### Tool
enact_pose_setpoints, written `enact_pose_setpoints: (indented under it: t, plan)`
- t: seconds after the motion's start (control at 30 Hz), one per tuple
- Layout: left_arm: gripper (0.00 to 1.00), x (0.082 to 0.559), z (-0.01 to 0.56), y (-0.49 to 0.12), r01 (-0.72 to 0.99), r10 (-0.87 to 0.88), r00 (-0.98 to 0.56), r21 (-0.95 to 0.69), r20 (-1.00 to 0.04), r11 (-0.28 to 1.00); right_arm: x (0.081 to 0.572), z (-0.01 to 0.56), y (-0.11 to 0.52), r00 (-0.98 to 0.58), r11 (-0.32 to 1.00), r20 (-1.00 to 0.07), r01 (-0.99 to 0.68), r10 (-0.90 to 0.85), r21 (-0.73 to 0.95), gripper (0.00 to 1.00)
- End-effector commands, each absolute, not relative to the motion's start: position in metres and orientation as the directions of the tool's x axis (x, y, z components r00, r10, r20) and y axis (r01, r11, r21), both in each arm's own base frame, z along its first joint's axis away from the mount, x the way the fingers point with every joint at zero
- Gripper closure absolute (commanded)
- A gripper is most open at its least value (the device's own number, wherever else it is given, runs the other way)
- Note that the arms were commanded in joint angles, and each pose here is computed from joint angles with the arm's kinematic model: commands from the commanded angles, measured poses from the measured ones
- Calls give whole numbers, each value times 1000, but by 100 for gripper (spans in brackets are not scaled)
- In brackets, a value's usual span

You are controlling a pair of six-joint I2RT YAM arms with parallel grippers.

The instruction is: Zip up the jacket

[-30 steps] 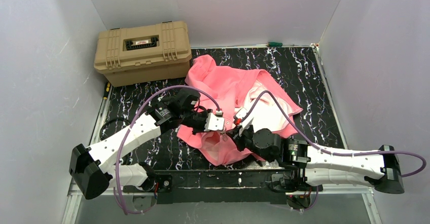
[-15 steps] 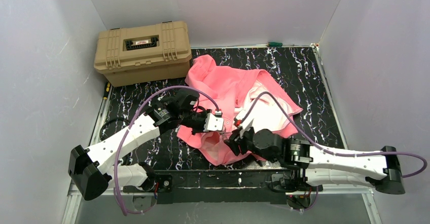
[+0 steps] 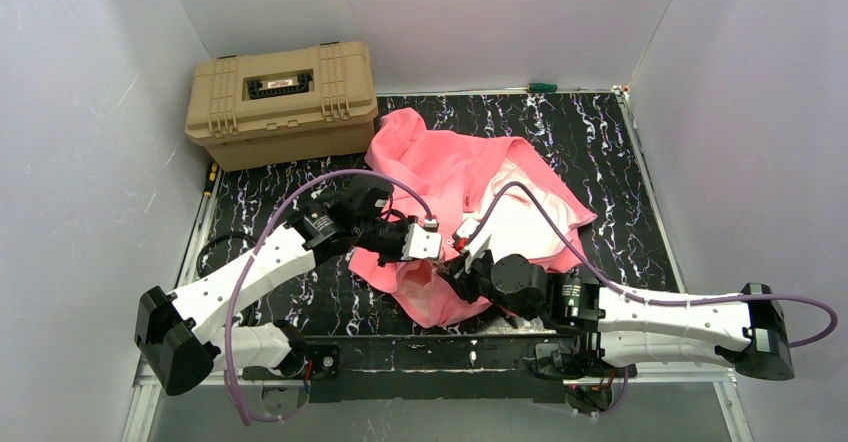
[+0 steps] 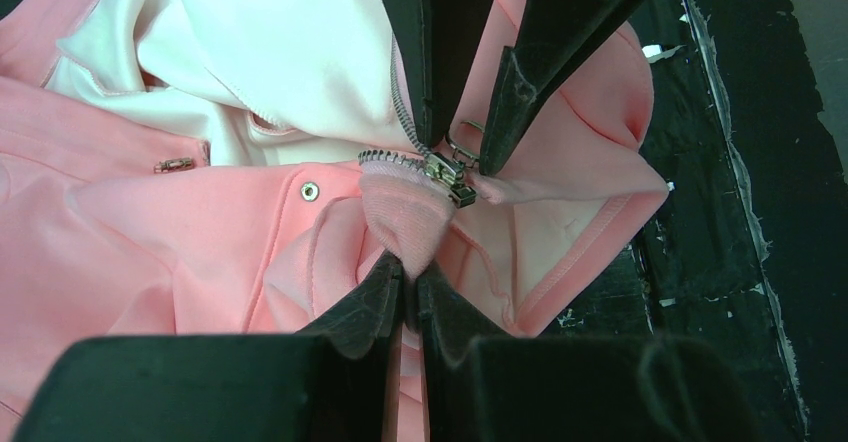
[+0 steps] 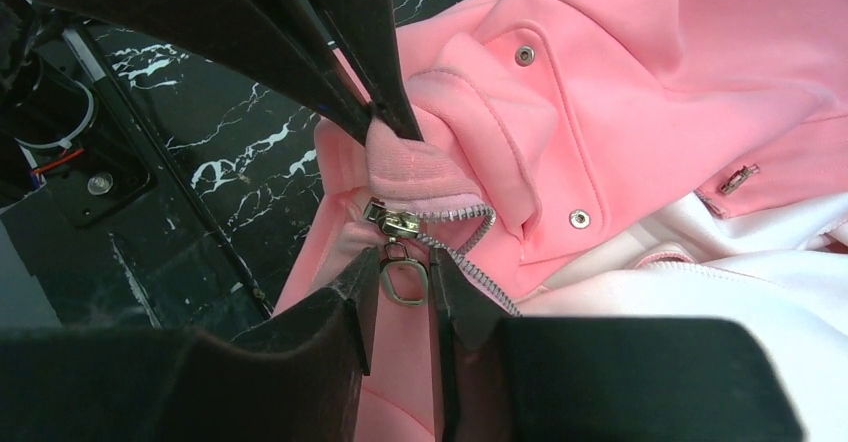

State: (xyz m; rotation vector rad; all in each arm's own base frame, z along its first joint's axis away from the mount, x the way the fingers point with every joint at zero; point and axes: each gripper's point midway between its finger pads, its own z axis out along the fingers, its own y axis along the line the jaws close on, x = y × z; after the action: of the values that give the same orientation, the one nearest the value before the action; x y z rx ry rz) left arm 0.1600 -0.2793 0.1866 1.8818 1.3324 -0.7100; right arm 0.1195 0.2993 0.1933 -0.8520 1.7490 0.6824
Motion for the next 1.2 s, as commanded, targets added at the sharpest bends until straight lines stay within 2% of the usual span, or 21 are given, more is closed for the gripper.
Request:
enact_pose_setpoints:
  t: [0.0, 0.1, 0.3, 0.4, 0.53, 0.67, 1.17]
  plan:
    - [100, 156, 202, -280, 941, 527, 335, 253, -781, -224, 122, 205, 303, -202, 594, -964, -802, -171, 63, 69]
    - [100, 156, 202, -280, 941, 528, 335, 254, -780, -222, 121, 200, 302, -207, 590, -959, -806, -194, 54, 61]
    - [100, 156, 203, -282, 940, 525, 337, 254, -781, -226, 120, 198, 300, -219, 594, -956, -802, -194, 63, 53]
    - [100, 157, 204, -282, 941, 525, 337, 255, -782, -224, 122, 199, 298, -216, 601, -958, -797, -191, 61, 61]
    - [100, 157, 204, -282, 940, 525, 338, 257, -781, -224, 124, 202, 296, -215, 616, -960, -786, -178, 62, 83]
    - [100, 156, 204, -284, 937, 520, 346, 260, -781, -234, 128, 210, 293, -201, 628, -967, -776, -154, 62, 98]
    - [100, 149, 203, -283, 911, 502, 408, 301, -763, -282, 128, 212, 292, -229, 631, -959, -772, -165, 76, 99]
